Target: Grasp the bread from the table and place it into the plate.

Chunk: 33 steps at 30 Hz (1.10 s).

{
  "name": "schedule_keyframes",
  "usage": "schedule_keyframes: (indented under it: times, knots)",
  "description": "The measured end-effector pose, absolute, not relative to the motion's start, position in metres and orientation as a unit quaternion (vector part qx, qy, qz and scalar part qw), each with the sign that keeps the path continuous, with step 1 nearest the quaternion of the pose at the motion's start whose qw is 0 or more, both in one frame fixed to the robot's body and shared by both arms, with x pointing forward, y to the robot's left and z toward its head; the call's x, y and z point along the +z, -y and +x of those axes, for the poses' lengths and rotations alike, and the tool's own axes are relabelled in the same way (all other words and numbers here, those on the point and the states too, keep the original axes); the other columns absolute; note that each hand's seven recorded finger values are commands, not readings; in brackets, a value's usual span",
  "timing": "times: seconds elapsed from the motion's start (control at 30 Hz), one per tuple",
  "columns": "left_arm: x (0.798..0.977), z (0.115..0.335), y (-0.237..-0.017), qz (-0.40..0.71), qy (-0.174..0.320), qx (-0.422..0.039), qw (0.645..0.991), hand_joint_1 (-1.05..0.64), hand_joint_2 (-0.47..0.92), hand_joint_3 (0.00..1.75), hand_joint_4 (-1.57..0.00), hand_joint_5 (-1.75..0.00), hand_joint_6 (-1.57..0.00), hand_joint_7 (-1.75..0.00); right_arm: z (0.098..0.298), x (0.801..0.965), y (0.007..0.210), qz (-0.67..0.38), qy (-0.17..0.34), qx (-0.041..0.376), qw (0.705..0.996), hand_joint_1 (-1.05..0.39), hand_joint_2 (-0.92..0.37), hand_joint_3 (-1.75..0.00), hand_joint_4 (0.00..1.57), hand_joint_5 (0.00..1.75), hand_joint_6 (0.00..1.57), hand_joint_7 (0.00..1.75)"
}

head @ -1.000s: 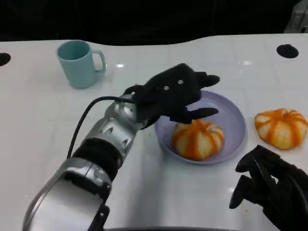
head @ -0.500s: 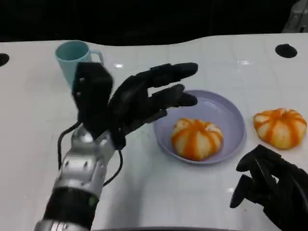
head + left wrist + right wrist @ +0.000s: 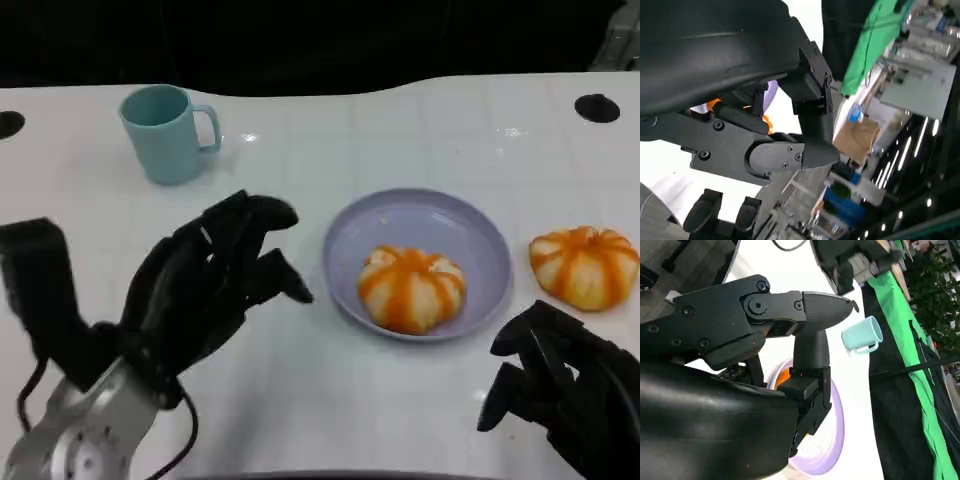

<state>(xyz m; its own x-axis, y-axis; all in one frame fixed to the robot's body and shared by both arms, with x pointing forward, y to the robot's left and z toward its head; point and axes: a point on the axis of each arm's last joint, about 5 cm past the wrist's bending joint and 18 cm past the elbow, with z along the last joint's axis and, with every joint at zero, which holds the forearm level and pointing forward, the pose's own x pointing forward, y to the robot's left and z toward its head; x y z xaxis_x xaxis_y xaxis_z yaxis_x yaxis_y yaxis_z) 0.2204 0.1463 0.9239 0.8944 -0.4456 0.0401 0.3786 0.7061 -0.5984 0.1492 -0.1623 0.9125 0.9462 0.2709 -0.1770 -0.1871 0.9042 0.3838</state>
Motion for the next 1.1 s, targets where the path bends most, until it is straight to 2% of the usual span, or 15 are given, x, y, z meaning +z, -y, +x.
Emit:
schedule_keyframes:
  times: [0.23, 0.47, 0.57, 0.93, 1.1]
  knots:
    - [0.913, 0.187, -0.147, -0.362, -0.093, -0.179, 0.91, -0.54, 0.92, 0.55, -0.77, -1.75, -0.58, -1.58, 0.149, 0.913, 0.162, 0.184, -0.116, 0.117, 0.969, -0.43, -0.92, -0.39, 0.63, 1.75, 0.48, 1.61]
    - [0.907, 0.172, -0.147, -0.378, -0.115, -0.153, 0.906, -0.53, 0.92, 0.55, -0.75, -1.75, -0.56, -1.58, 0.149, 0.913, 0.162, 0.183, -0.115, 0.119, 0.969, -0.44, -0.92, -0.38, 0.63, 1.75, 0.49, 1.61]
    - [0.904, 0.166, -0.148, -0.374, -0.126, -0.142, 0.908, -0.53, 0.92, 0.57, -0.75, -1.75, -0.51, -1.67, 0.149, 0.913, 0.162, 0.183, -0.115, 0.119, 0.969, -0.44, -0.92, -0.38, 0.63, 1.75, 0.48, 1.61]
    - [0.894, 0.165, -0.148, -0.347, -0.125, -0.12, 0.922, -0.54, 0.92, 0.54, -0.78, -1.75, -0.49, -1.75, 0.149, 0.913, 0.162, 0.183, -0.114, 0.12, 0.969, -0.45, -0.92, -0.36, 0.63, 1.75, 0.49, 1.61]
    - [0.896, 0.168, -0.147, -0.345, -0.119, -0.125, 0.922, -0.55, 0.92, 0.53, -0.79, -1.75, -0.5, -1.75, 0.149, 0.913, 0.162, 0.183, -0.114, 0.119, 0.969, -0.44, -0.92, -0.37, 0.62, 1.75, 0.48, 1.6]
